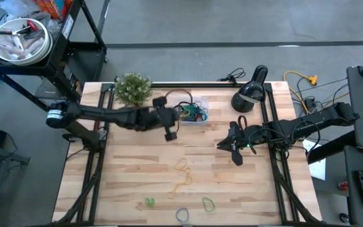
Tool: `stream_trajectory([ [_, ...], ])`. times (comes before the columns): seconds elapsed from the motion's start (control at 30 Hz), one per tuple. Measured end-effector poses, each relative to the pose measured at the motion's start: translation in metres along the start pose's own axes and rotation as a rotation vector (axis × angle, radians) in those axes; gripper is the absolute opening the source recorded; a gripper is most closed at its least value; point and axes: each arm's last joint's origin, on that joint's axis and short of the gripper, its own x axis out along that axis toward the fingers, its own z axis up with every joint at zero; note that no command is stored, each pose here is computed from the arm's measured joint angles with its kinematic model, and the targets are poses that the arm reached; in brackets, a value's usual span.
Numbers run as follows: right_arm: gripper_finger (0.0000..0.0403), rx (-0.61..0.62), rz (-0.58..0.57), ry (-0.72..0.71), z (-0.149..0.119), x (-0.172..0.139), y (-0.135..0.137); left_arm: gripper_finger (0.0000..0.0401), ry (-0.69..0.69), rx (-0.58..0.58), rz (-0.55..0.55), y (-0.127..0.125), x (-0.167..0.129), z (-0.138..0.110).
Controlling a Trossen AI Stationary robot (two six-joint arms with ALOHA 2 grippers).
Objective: Pick and place rubber bands into bin
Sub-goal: Put the yellow rubberband into the transparent bin
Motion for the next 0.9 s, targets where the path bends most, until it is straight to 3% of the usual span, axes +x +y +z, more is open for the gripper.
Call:
stream_trajectory([
  [0.17, 0.0059, 0.0, -0.019, -0.008, 0.0, 0.0, -0.001, 0.0, -0.037, -0.036, 0.072, 0.024, 0.016, 0.004],
  [0.33, 0.0059, 0.0, -0.02, -0.009, 0.0, 0.0, -0.001, 0.0, -0.047, -0.018, 0.11, 0.031, 0.041, 0.003],
  [0.63, 0.0059, 0.005, -0.02, -0.009, 0.0, 0.0, -0.001, 0.0, 0.037, -0.016, 0.084, 0.034, 0.094, -0.016],
  [0.9, 0.0059, 0.008, -0.02, -0.008, 0.0, 0.0, -0.001, 0.0, 0.077, -0.017, 0.049, 0.032, 0.11, -0.024],
])
